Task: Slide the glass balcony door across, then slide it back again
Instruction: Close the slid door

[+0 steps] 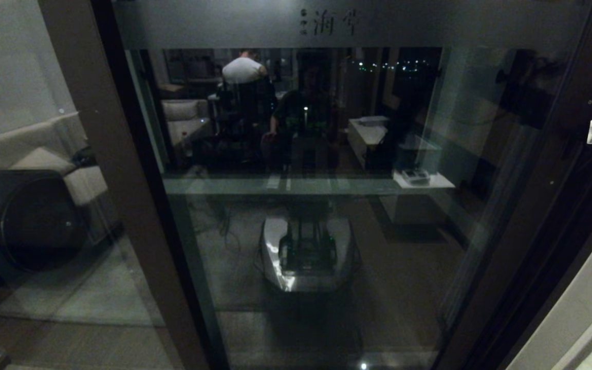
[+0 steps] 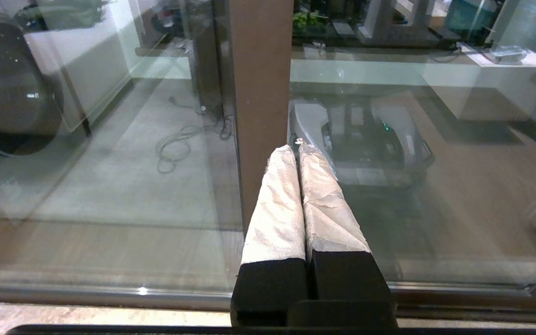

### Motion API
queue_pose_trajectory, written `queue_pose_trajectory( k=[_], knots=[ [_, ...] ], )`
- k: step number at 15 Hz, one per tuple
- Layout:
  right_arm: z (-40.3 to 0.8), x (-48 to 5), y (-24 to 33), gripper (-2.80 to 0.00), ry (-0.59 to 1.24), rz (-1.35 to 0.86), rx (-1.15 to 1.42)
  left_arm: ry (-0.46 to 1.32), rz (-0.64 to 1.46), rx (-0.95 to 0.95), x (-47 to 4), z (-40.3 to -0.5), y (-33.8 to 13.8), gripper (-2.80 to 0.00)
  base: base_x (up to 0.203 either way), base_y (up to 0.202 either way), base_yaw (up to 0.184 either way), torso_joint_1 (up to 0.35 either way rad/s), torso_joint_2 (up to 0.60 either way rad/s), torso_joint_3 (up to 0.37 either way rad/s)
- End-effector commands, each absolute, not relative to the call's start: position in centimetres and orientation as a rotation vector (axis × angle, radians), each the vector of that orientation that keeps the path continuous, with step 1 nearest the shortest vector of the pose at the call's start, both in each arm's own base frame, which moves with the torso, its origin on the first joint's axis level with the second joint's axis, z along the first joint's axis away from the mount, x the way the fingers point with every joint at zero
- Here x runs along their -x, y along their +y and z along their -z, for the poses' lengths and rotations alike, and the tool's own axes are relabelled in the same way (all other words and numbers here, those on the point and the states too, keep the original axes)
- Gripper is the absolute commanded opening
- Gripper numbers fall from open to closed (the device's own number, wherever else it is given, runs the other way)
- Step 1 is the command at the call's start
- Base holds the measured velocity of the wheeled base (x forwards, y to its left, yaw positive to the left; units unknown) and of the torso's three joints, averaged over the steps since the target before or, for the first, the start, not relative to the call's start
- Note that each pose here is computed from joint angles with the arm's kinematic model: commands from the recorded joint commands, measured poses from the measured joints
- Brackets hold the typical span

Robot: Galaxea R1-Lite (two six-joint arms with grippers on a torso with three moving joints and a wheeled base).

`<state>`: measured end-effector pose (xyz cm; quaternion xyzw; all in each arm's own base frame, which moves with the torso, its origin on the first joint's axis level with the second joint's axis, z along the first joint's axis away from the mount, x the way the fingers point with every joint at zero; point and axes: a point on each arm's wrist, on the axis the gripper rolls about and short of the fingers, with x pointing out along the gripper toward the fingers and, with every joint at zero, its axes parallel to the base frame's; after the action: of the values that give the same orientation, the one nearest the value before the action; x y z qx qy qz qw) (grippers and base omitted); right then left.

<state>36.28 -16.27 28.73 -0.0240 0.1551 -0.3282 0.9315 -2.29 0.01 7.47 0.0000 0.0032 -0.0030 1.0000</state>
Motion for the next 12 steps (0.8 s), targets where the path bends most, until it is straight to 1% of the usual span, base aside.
queue_pose_trajectory(
  k=[1, 8, 12],
  knots=[
    [-28.8, -36.2, -16.6, 0.00, 0.318, 0.682, 0.060, 0.007, 0.006, 0.000, 2.3, -7.5, 0.0, -2.80, 0.000, 0.000, 0.000, 0.000, 0.00, 0.000],
    [-28.9, -36.0, -16.6, 0.00, 0.314, 0.684, 0.059, 0.006, 0.006, 0.000, 2.3, -7.5, 0.0, -2.80, 0.000, 0.000, 0.000, 0.000, 0.00, 0.000],
    [-30.4, -34.3, -15.7, 0.00, 0.281, 0.667, 0.053, 0.006, 0.006, 0.000, 2.3, -7.5, 0.0, -2.80, 0.000, 0.000, 0.000, 0.000, 0.00, 0.000]
  ],
)
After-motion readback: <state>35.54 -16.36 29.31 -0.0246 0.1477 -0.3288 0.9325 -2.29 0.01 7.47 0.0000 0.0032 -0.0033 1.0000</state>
